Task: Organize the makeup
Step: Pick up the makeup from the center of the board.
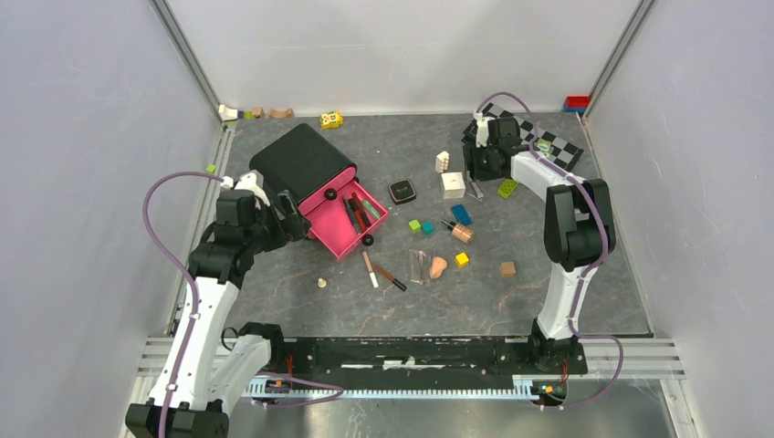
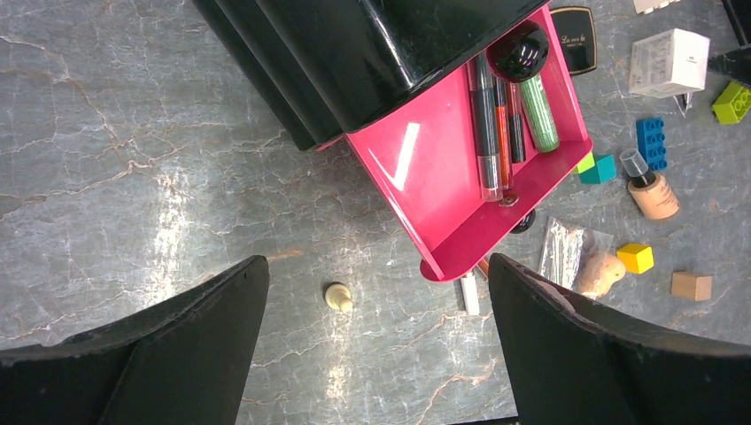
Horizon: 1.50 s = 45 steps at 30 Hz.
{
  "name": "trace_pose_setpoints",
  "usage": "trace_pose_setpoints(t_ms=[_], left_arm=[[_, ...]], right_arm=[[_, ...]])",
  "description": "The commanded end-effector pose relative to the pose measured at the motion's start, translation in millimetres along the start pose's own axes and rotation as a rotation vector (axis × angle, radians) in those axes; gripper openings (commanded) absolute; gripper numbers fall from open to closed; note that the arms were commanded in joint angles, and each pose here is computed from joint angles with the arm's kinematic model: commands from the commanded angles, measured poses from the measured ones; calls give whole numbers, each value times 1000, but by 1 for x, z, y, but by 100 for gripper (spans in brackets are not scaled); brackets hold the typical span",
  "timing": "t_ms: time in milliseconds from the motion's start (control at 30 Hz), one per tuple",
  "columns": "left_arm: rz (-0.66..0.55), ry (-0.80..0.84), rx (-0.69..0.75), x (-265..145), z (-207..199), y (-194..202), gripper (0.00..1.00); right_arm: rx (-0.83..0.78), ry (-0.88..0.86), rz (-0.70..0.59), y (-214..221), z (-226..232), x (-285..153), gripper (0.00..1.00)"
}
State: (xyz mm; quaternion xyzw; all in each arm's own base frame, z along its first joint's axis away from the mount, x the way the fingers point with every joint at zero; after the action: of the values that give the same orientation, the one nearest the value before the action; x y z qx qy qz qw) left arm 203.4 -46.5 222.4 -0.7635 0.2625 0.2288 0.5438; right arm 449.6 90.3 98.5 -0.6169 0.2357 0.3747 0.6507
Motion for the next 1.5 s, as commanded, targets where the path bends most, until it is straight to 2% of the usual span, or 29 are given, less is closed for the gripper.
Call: trace_pose_setpoints(t_ms=[0, 233, 400, 633, 1000, 1300, 1467], left_arm=[[-29, 6, 36, 0, -1, -6, 99], [-27, 4, 36, 0, -1, -6, 99], [-24, 6, 35, 1, -1, -5, 99], [-30, 8, 36, 0, -1, -6, 99], [-27, 7, 36, 0, -1, -6, 99], [-30, 6, 36, 0, -1, -6, 99], [-32, 7, 36, -1, -1, -6, 99]], right_arm=[[-68, -217, -109, -29, 44, -11, 59], [-25, 85, -232, -43, 9, -49, 60], [-19, 203, -237, -37, -7, -60, 61], [-59, 105, -83, -31, -4, -26, 62], [-55, 48, 7, -12, -2, 20, 60], [-40, 119, 64, 17, -14, 29, 53], [-32, 142, 72, 23, -16, 30, 40]])
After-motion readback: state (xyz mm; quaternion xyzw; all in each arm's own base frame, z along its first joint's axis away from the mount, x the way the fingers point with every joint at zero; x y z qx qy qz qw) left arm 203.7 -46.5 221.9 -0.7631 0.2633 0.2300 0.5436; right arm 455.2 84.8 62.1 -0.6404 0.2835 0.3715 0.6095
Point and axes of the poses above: each gripper's point midway between its finger pads, its own x axis out along the fingers, its own z axis along the line the jaws close on, y = z × x, the point moved 5 cm from there along -x, back along the fingers, and after that the axes turned 5 degrees about x, right-handed, at the moved point
